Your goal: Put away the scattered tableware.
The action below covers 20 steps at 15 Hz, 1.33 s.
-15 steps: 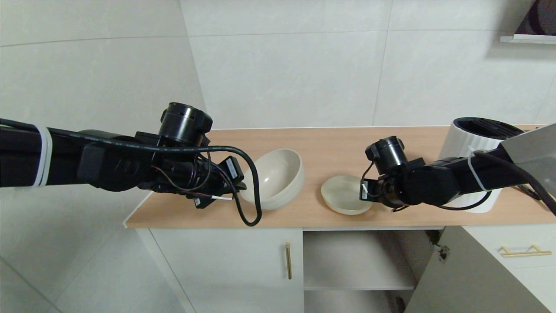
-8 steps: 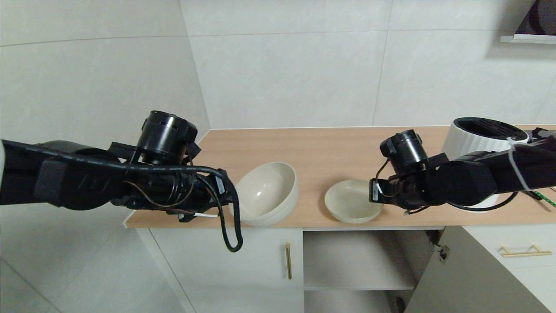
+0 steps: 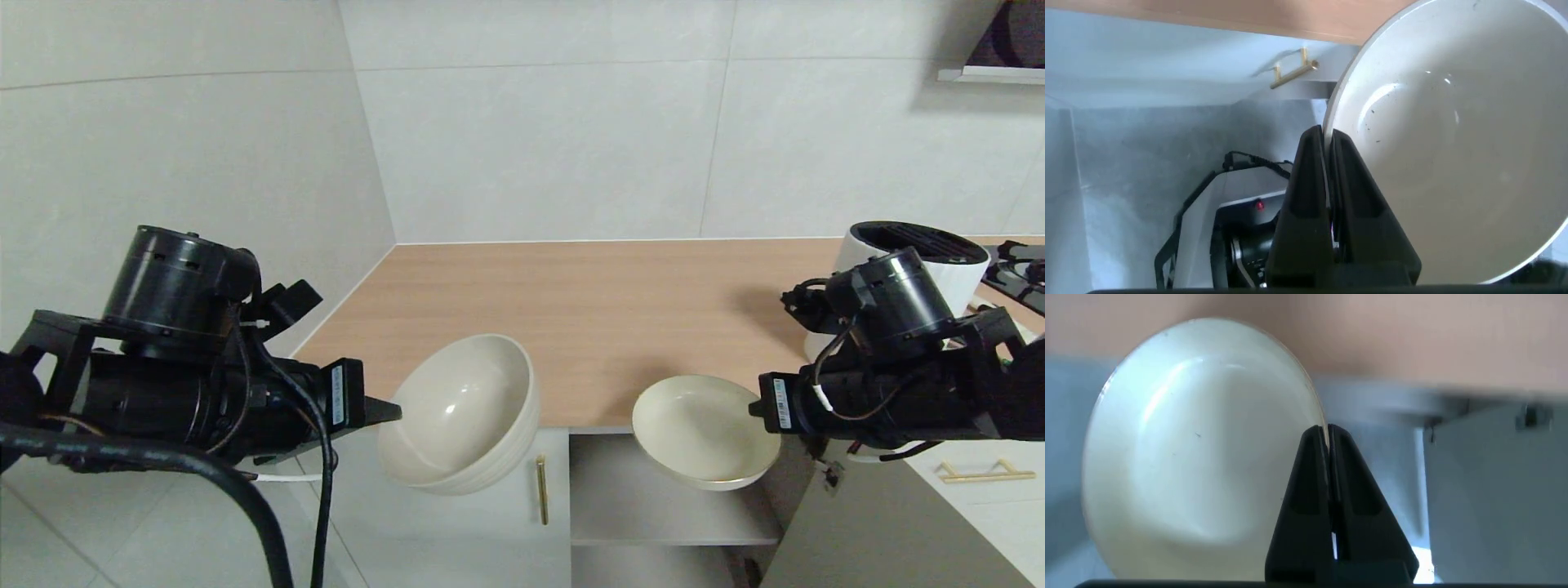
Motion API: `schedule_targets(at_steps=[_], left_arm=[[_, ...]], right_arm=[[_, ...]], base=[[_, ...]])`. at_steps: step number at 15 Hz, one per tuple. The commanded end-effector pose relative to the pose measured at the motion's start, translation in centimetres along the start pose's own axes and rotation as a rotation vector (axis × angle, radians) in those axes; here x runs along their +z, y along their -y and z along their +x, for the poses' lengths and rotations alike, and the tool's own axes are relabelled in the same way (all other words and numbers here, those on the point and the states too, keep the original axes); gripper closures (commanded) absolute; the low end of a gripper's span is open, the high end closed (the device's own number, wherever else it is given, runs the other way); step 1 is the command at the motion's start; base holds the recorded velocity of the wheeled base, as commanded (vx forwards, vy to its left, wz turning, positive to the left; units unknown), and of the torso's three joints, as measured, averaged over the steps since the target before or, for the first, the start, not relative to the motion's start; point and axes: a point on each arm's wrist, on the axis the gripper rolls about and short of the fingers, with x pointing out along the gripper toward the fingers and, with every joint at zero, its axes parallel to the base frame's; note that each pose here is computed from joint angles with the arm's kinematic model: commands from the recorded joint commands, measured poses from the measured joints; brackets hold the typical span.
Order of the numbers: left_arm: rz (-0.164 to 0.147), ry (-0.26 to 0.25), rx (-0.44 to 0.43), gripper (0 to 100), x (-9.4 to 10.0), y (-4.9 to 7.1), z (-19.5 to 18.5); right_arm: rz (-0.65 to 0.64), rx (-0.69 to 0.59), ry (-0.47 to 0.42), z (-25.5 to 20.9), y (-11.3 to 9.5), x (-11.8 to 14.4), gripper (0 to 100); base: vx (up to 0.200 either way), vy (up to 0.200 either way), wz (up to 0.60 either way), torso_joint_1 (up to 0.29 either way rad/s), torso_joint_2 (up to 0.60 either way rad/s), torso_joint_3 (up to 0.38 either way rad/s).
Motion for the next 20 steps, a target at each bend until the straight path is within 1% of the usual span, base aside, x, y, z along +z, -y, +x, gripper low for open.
schedule_targets(at_steps=[1, 2, 4, 7, 9, 15, 20], left_arm=[[0.005, 0.008, -0.005, 100, -0.1, 0.1, -0.4], [0.002, -0.004, 0.001, 100, -0.1, -0.1, 0.1], [0.002, -0.012, 0.006, 100, -0.1, -0.1, 0.3], [0.014, -0.027, 0.012, 100, -0.2, -0.2, 0.9], [0.029, -0.03, 0.012, 100, -0.3, -0.1, 0.9], [0.029, -0.035, 0.015, 100, -0.4, -0.2, 1.0], [0.028, -0.05, 0.024, 100, -0.4, -0.3, 1.5]], right_arm=[[0.004, 0.01, 0.019, -1.3, 0.3, -0.3, 100], [0.004, 0.008, 0.019, -1.3, 0.3, -0.3, 100], [0.004, 0.006, 0.014, -1.2, 0.3, -0.4, 100], [0.014, -0.008, 0.014, -0.9, 0.8, -0.3, 100], [0.014, -0.021, 0.004, -0.5, 0.9, -0.4, 100], [0.018, -0.039, -0.019, 0.3, 1.2, -0.6, 100], [0.018, -0.053, -0.042, 1.1, 1.3, -0.8, 100]], base=[[0.0, 0.0, 0.0, 0.0, 0.0, 0.0], [0.0, 0.0, 0.0, 0.0, 0.0, 0.0], [0.0, 0.0, 0.0, 0.0, 0.0, 0.0], [-0.2, 0.0, 0.0, 0.014, 0.01, 0.004], [0.0, 0.0, 0.0, 0.0, 0.0, 0.0], [0.0, 0.0, 0.0, 0.0, 0.0, 0.0], [0.0, 0.0, 0.0, 0.0, 0.0, 0.0]])
